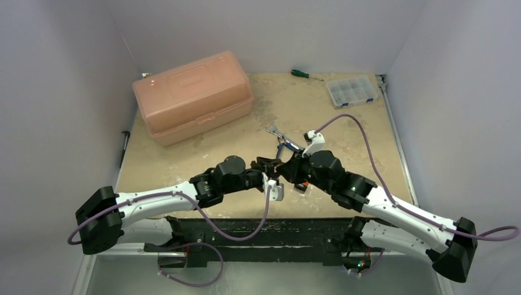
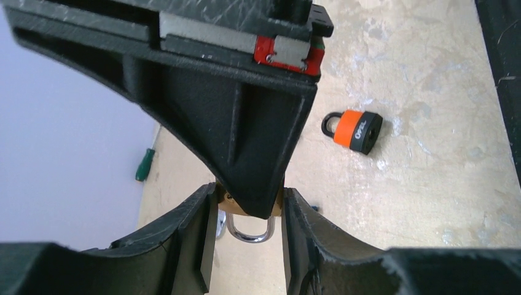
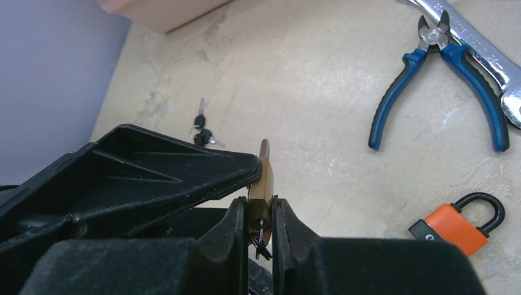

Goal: Unlock with the key

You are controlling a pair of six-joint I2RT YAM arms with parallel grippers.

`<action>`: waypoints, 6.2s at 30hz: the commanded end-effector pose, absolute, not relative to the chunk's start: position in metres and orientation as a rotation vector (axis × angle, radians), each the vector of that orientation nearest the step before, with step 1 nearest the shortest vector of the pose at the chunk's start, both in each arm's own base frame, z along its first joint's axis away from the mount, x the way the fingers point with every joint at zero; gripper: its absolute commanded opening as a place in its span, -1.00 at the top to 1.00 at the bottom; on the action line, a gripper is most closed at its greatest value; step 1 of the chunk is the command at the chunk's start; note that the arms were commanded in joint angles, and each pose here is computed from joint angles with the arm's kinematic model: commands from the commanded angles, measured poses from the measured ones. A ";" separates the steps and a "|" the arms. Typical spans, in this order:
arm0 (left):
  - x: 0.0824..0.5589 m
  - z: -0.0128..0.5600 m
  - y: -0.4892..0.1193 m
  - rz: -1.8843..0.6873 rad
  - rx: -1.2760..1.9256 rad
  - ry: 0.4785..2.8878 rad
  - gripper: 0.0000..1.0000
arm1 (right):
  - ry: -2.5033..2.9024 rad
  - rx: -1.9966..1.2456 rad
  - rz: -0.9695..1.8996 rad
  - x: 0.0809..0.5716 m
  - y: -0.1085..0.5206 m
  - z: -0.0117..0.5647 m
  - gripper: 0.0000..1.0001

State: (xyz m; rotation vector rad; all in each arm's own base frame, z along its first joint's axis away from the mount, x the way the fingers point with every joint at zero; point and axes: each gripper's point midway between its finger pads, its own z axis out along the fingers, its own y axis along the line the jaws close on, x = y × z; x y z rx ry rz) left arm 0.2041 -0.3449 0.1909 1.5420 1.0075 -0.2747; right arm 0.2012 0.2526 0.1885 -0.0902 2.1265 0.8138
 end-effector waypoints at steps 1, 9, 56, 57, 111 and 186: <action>0.209 0.244 -0.342 -0.250 1.395 0.922 0.40 | 1.982 -0.013 0.866 0.205 0.237 0.223 1.00; 0.203 0.264 -0.330 -0.228 1.361 0.856 -0.15 | 1.918 -0.027 0.928 0.188 0.222 0.268 1.00; 0.144 0.252 -0.353 -0.511 1.600 0.679 1.00 | 1.659 -0.536 1.167 0.133 0.249 0.321 1.00; 0.144 0.252 -0.353 -0.516 1.600 0.679 1.00 | 1.667 -0.539 1.158 0.134 0.249 0.318 1.00; 0.180 0.297 -0.322 -0.269 1.329 0.710 0.16 | 1.900 -0.540 1.113 0.134 0.254 0.246 1.00; 0.286 0.353 -0.226 -0.060 0.265 1.391 -0.98 | 2.198 -0.070 1.214 0.205 0.342 0.155 1.00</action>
